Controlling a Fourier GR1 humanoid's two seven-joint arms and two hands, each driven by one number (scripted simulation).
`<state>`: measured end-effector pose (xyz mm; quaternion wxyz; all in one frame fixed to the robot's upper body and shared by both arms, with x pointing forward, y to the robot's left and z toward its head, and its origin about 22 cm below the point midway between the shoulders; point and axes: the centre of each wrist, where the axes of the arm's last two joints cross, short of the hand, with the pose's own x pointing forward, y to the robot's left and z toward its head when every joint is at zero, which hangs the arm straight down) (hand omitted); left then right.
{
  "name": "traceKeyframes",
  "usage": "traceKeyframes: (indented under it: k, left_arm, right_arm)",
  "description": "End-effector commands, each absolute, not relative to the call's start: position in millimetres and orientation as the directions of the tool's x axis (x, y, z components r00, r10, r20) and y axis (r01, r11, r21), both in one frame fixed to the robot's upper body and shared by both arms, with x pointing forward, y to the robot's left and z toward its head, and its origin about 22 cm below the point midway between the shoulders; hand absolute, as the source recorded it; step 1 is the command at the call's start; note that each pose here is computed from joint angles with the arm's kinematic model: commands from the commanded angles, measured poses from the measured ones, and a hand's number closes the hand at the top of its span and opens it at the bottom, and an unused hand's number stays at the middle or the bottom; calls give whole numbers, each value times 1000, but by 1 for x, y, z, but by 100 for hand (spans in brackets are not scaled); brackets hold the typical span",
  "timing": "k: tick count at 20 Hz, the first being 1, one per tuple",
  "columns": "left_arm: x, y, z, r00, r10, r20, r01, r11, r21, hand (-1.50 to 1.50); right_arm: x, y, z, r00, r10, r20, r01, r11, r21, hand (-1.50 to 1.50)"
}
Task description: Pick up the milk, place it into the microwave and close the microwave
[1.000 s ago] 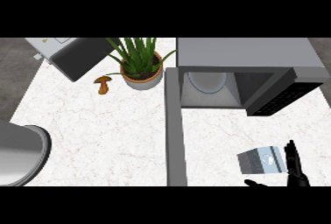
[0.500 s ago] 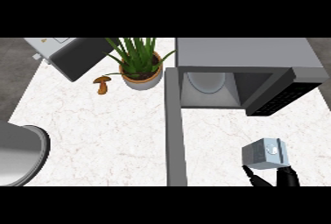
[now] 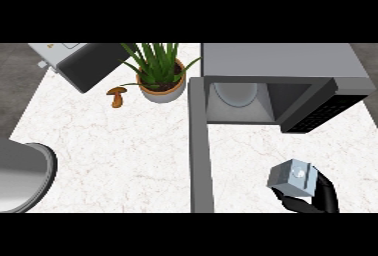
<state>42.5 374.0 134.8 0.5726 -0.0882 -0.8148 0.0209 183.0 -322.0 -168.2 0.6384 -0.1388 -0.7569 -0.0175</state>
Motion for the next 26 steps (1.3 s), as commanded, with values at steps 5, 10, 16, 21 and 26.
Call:
traceKeyframes:
  k: [5,10,16,21,26]
  left_arm:
    - [47,360,157,-359,171,918,168,979,-116,-150]
    - [46,364,150,-353,195,915,170,975,-142,-150]
    - [37,372,139,-340,181,923,153,979,-136,-150]
    - [50,377,135,-324,188,927,154,978,-144,-150]
    - [51,382,139,-317,182,931,151,979,-140,-150]
  right_arm:
    - [226,-277,-168,-246,101,964,52,995,-91,150]
    - [270,-249,-149,-276,65,959,-28,997,-75,150]
    - [300,-239,-128,-299,102,949,-42,992,-120,150]
    - [315,-254,-119,-317,159,935,-3,986,-169,150]
    - [360,-230,-79,-314,170,934,-11,983,-183,150]
